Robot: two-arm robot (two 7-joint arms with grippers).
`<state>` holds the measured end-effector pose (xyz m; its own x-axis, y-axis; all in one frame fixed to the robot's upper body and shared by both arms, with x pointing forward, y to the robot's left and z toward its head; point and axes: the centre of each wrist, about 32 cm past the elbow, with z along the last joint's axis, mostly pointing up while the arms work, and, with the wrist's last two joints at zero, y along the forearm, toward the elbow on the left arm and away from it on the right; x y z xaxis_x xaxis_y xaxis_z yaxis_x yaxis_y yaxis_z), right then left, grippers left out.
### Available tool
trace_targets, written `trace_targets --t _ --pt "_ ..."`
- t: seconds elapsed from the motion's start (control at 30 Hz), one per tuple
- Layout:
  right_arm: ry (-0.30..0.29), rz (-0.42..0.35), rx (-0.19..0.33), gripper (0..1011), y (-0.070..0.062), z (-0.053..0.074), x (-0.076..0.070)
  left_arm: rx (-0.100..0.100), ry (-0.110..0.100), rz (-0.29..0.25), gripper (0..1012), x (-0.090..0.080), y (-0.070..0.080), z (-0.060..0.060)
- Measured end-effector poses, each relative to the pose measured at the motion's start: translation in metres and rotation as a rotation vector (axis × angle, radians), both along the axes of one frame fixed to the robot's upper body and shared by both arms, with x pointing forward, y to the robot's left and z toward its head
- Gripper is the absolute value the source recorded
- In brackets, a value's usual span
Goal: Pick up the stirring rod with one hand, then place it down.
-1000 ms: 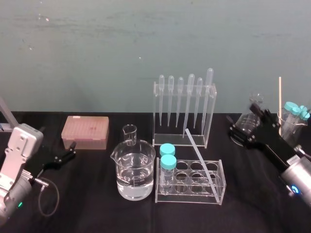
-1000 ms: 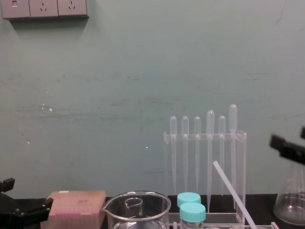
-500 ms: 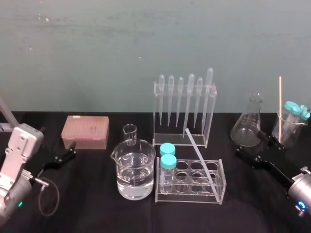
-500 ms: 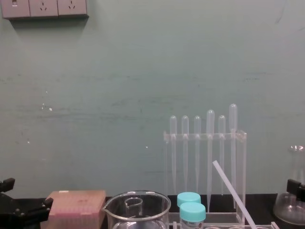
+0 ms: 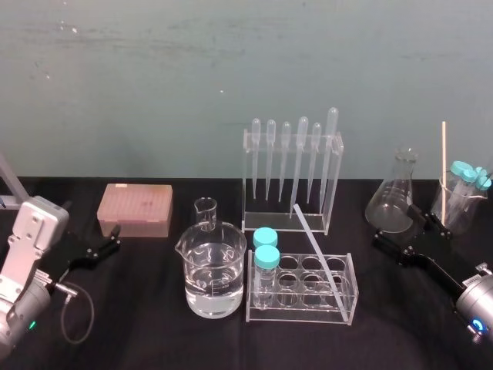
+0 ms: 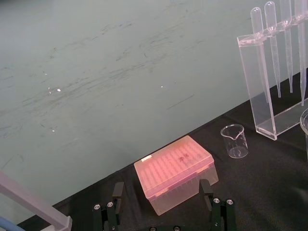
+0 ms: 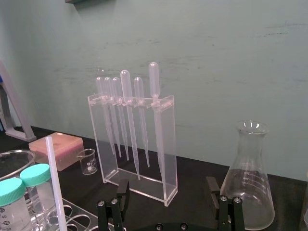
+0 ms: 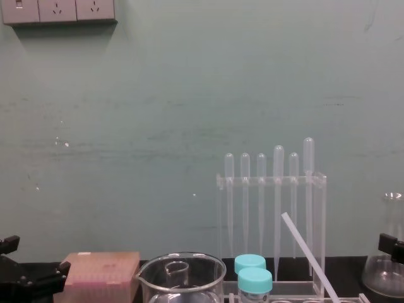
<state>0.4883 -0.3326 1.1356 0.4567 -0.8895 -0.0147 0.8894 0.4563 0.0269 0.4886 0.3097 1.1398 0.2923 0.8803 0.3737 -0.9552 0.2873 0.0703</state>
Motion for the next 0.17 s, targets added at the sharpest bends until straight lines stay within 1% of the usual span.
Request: trace_targets --t 0.17 --pt "-0.002 0.002 0.001 1003 0.0002 0.0001 0.0002 0.0 0.0 0.0 1000 0.0 0.0 0.0"
